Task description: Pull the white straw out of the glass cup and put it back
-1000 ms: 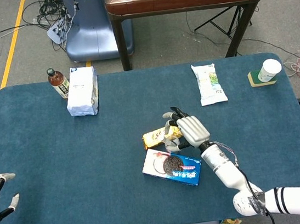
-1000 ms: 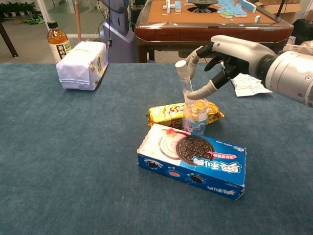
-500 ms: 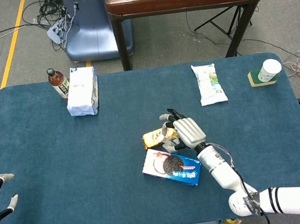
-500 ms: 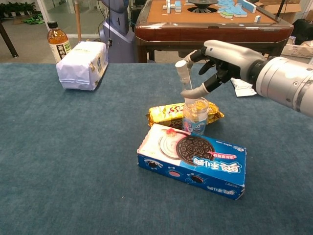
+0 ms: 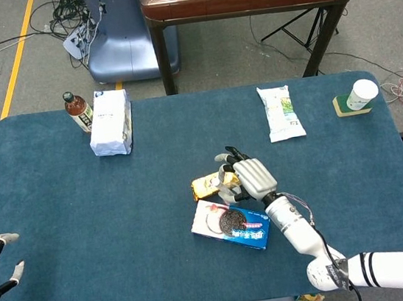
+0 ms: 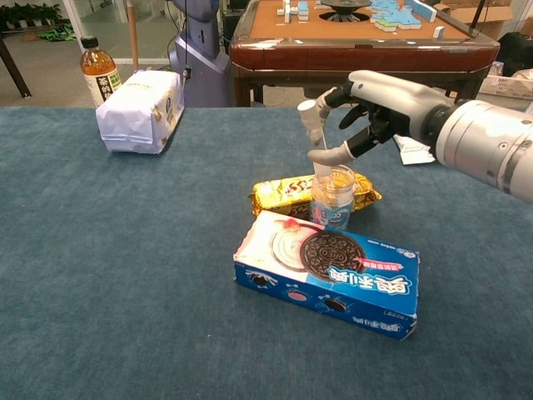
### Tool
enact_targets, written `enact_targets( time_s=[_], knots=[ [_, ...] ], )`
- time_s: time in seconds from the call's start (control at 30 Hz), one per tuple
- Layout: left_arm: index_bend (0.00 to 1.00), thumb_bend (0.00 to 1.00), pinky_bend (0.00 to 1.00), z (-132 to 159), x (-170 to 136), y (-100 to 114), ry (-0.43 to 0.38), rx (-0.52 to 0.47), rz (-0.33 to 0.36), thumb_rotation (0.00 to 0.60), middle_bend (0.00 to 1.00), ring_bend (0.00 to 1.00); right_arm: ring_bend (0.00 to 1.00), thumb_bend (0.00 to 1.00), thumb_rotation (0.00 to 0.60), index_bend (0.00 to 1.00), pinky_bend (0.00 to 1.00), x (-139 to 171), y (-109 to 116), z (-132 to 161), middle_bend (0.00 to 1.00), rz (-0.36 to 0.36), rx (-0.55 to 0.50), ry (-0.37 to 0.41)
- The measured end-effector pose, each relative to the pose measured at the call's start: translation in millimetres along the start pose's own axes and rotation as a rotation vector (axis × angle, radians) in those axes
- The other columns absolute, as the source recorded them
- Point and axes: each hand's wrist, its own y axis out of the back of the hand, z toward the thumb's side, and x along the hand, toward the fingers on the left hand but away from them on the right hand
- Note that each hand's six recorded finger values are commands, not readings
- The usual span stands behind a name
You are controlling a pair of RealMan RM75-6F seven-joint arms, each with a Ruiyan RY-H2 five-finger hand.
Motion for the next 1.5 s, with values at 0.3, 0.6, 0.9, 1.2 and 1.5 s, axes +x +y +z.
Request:
enact_targets(
  time_s=[0.3,0.6,0.9,1.2,1.5],
  knots=[
    [0.30,0.34,0.40,-1,0,0,0.002,0.000,-0.002,0.600,0.31,0.24,0.05,0.41,0.600,0.57,0.19,5,7,1,0.23,-0.024,-0.007,0.016],
    [0.30,0.34,0.40,-2,1,0,0.014,0.002,0.001,0.600,0.31,0.24,0.05,0.41,0.600,0.59,0.19,18,30,0,0.27,-0.093,-0.023,0.036],
    [0.30,0.34,0.40,-3,2,-2,0.019,0.011,-0.004,0.600,0.31,0.24,0.08,0.42,0.600,0.61,0.19,28,47,-8,0.31,-0.128,-0.071,0.038],
    [0.30,0.34,0.40,-4,3,-2,0.025,0.013,-0.005,0.600,0.31,0.24,0.15,0.44,0.600,0.63,0.21,40,67,-2,0.37,-0.176,-0.116,0.087],
    [0.30,0.34,0.40,-3,3,-2,0.026,0.016,-0.007,0.600,0.31,0.24,0.25,0.50,0.600,0.68,0.31,49,79,1,0.45,-0.216,-0.130,0.121]
  ],
)
